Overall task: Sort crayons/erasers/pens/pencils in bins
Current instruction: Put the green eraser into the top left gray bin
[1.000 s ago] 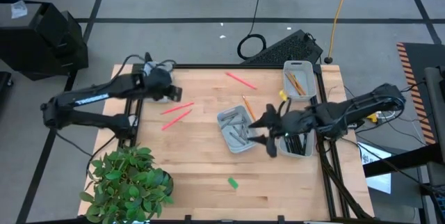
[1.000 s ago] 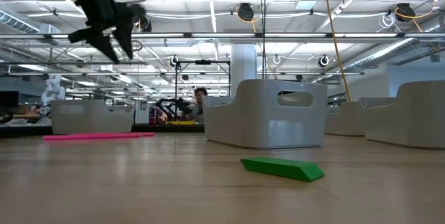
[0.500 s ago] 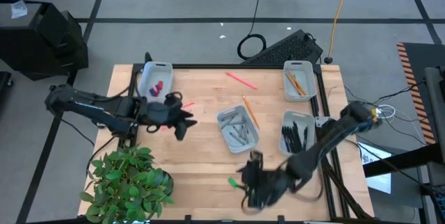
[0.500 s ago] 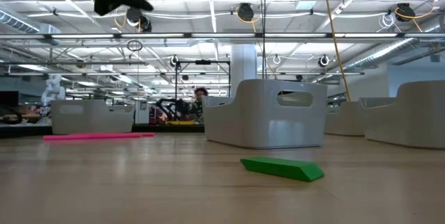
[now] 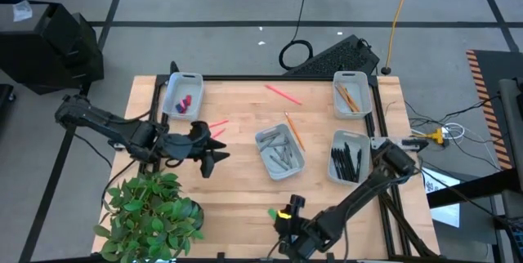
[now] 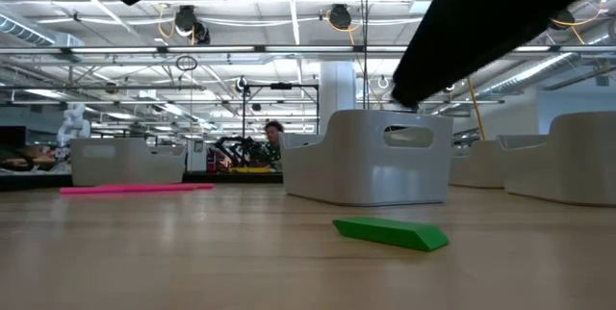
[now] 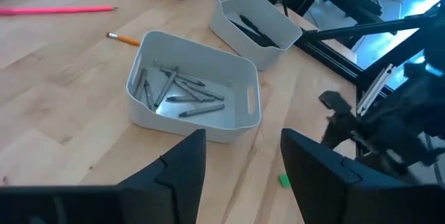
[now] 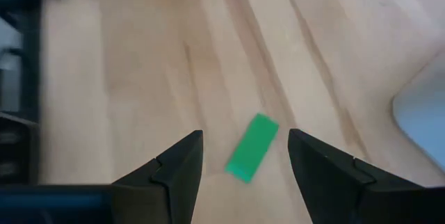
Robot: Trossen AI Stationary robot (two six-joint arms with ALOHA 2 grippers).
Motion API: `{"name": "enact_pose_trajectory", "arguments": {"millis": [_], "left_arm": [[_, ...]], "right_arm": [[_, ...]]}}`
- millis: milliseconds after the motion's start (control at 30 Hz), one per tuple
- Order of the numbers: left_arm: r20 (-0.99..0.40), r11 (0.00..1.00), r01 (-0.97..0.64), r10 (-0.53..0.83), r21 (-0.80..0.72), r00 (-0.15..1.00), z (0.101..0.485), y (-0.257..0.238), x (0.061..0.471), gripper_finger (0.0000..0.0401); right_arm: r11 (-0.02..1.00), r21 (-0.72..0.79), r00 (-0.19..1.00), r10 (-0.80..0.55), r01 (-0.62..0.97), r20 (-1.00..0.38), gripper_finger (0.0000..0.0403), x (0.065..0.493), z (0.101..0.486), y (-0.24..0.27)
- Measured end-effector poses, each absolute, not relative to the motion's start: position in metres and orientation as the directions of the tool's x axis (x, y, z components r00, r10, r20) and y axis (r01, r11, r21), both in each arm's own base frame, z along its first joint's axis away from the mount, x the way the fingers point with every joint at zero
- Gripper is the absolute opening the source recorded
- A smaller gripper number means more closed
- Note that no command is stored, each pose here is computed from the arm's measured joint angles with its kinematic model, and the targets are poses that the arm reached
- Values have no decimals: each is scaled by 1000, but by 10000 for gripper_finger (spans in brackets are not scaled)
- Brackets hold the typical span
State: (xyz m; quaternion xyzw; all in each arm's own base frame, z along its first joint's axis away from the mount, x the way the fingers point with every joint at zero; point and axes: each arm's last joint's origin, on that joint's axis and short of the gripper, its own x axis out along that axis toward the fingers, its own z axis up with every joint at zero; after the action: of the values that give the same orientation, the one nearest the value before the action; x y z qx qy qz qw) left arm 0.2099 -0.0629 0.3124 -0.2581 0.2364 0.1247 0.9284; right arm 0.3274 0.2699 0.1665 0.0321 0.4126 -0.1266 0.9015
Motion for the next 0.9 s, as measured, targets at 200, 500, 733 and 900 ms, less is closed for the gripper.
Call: {"name": "enact_pose_trajectory", "arguments": {"millis": [200, 500, 733, 900], "left_arm": [[-510, 835, -359, 112, -418, 853, 312, -63, 210, 191], [-501, 838, -389, 166, -382, 849, 312, -61, 209, 191], [-496, 840, -399, 186, -368, 848, 312, -60, 209, 191], [-495, 840, -400, 188, -366, 848, 312, -60, 209, 191]], "right_arm": [[953, -93, 603, -256, 289, -755, 203, 336, 143, 264], [953, -4, 589, -190, 302, -785, 203, 342, 124, 249], [951, 10, 575, -177, 308, -799, 203, 332, 105, 240], [960, -19, 541, -175, 280, -823, 183, 326, 97, 236]]}}
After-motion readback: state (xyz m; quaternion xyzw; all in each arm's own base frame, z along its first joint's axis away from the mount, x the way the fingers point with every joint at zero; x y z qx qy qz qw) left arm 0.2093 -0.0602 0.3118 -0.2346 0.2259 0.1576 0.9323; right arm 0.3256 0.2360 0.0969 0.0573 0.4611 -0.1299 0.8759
